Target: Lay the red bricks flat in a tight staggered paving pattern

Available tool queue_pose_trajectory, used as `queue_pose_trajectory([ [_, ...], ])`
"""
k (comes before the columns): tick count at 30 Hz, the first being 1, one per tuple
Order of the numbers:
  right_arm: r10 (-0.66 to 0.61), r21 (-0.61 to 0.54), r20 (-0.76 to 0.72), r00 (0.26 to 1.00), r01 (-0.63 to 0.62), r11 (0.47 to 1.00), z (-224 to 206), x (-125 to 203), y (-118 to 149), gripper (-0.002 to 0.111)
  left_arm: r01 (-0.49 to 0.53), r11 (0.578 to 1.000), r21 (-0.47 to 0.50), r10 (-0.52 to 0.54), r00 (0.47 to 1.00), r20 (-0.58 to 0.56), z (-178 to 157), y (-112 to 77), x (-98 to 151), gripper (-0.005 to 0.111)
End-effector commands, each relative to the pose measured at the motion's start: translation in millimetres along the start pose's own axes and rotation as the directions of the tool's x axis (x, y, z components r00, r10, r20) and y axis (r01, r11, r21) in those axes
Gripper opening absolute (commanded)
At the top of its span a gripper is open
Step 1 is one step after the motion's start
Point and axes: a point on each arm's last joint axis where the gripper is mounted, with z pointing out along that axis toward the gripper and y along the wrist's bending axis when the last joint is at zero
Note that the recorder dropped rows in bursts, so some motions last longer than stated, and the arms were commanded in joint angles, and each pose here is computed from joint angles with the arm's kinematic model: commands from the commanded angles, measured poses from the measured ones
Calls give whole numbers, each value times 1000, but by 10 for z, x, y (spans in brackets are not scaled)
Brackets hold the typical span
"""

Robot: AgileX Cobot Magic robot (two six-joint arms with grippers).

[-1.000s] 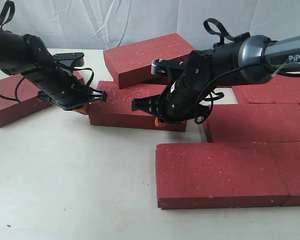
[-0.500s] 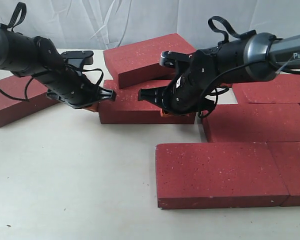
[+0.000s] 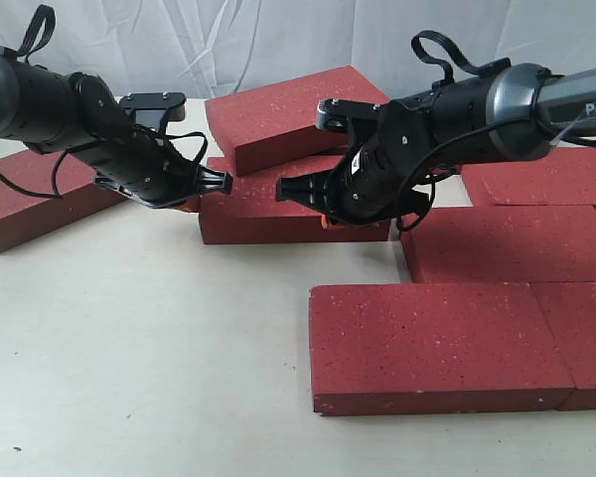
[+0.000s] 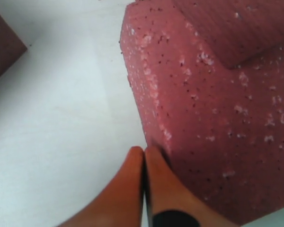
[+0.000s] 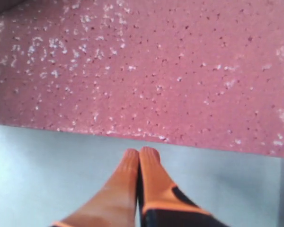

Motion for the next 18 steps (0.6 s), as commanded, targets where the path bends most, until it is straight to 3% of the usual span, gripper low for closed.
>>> queue_pose_trajectory([
  [1, -57, 4, -17, 998, 57, 998, -151, -11, -2, -1, -12, 1000, -7, 12, 999, 32, -4, -12, -36, 0],
  [10, -56, 25, -61, 997, 58, 998, 150, 86, -61, -1, -11, 1000, 4, 11, 1000, 20, 113, -17, -138, 0],
  [18, -61, -1, 25, 998, 61, 998, 167, 9, -42, -1, 1, 1000, 19, -2, 999, 35, 133, -45, -236, 0],
])
